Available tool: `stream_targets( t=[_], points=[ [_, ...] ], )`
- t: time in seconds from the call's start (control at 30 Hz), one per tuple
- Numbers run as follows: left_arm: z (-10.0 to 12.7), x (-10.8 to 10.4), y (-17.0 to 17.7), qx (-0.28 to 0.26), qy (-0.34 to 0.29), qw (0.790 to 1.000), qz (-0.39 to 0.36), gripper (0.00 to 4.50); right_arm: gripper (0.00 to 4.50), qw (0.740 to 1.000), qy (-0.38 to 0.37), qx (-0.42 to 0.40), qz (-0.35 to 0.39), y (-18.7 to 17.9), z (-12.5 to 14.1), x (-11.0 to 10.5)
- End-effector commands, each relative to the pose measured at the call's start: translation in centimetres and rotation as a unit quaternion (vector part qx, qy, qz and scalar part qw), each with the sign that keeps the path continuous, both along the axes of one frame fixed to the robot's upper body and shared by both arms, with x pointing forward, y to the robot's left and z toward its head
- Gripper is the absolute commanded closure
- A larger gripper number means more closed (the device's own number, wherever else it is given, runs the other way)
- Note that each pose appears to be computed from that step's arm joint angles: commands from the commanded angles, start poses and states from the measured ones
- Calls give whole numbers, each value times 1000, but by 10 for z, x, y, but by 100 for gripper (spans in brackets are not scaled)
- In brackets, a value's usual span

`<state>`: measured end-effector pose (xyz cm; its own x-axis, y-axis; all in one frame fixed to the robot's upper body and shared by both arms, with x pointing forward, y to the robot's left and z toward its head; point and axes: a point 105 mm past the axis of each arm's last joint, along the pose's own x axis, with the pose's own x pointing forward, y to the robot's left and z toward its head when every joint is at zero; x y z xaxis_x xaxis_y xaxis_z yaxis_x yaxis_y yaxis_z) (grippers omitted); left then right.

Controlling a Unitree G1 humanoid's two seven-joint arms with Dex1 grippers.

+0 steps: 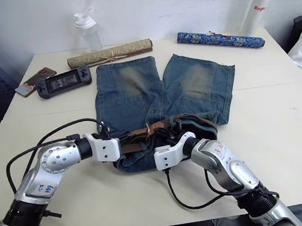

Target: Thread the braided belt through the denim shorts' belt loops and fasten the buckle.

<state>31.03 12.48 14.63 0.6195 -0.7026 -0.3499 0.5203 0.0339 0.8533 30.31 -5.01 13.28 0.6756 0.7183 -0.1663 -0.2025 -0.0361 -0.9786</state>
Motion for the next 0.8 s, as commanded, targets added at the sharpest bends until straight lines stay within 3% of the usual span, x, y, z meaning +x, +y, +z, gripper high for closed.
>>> stream_targets(
  t=[0.03, 0.43, 0.8],
  points=[
    [5, -1, -3, 1, -12, 1000, -3, 450, 428, 999, -20, 20, 30, 13, 14, -6],
    [10, 6, -24, 7, -51, 998, -21, 450, 428, 999, -15, 18, 34, 14, 12, -6],
    [2, 7, -34, 26, -52, 997, -45, 450, 428, 999, -13, 19, 32, 14, 12, -7]
  ],
)
